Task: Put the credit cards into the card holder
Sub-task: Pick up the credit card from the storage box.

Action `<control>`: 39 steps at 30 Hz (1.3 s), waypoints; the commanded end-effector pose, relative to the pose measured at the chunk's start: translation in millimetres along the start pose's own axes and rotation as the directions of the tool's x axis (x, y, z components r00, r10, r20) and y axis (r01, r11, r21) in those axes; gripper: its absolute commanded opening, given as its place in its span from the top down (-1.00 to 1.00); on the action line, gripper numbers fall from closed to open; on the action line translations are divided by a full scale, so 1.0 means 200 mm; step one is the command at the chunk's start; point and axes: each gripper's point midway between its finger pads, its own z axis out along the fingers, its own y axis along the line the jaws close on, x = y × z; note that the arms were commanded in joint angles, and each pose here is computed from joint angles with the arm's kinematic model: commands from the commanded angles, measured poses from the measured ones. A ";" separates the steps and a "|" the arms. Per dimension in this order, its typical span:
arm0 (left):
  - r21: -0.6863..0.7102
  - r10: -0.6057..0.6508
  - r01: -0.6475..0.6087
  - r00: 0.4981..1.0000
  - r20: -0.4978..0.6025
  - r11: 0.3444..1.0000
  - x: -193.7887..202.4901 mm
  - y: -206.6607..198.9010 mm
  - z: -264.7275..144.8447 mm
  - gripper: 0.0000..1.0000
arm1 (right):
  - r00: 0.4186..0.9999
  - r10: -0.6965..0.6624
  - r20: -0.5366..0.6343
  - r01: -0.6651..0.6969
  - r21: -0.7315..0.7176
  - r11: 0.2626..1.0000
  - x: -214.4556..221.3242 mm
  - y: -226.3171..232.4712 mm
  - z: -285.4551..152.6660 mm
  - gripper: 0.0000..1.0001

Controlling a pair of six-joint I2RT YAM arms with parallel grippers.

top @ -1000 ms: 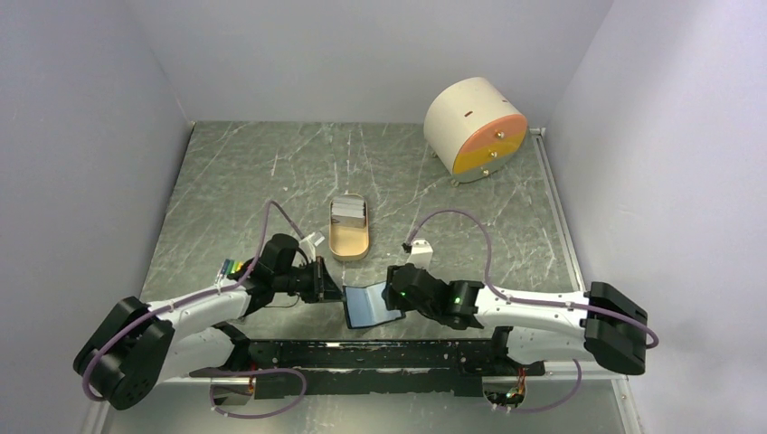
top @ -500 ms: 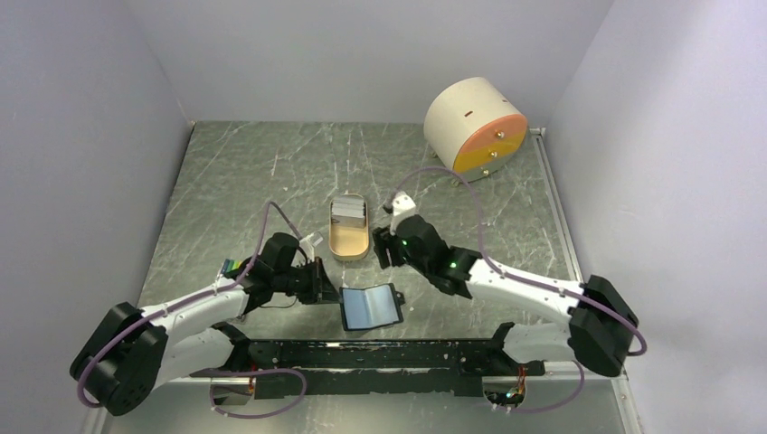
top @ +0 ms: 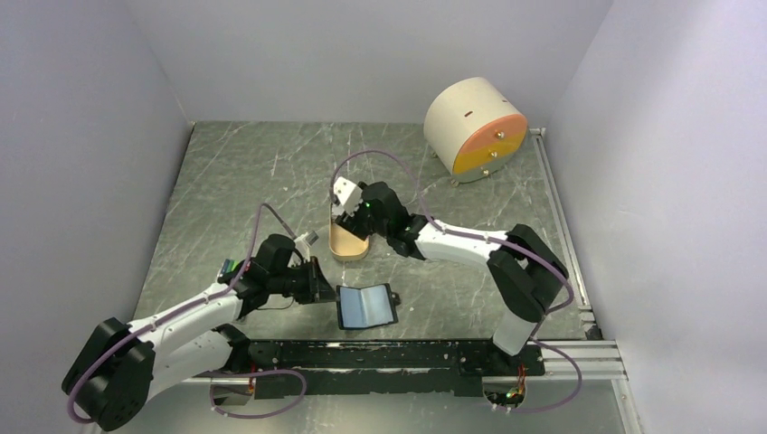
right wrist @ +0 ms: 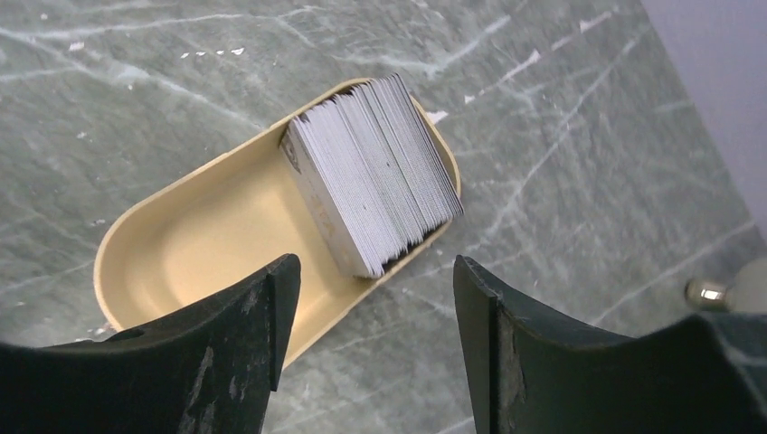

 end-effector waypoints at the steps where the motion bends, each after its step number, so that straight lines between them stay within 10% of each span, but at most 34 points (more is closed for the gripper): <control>1: -0.027 -0.012 0.012 1.000 0.017 1.000 0.00 0.03 -0.02 0.82 | 0.972 -0.212 0.099 0.217 -0.047 0.975 -0.11 0.01 0.10 -0.34; 19: -0.010 -0.024 0.024 1.000 0.016 1.000 0.03 0.03 -0.04 0.82 | 0.922 -0.388 0.007 0.387 -0.085 0.918 0.10 0.07 0.37 -0.30; 29: 0.003 -0.031 0.031 0.999 0.030 1.000 0.03 0.02 -0.05 0.82 | 0.913 -0.406 -0.031 0.406 -0.001 0.914 0.11 -0.02 0.39 0.23; 39: 0.003 -0.033 0.033 0.999 0.024 0.999 0.04 0.03 -0.05 0.82 | 0.927 -0.374 0.018 0.374 0.005 0.927 -0.01 -0.04 0.32 0.27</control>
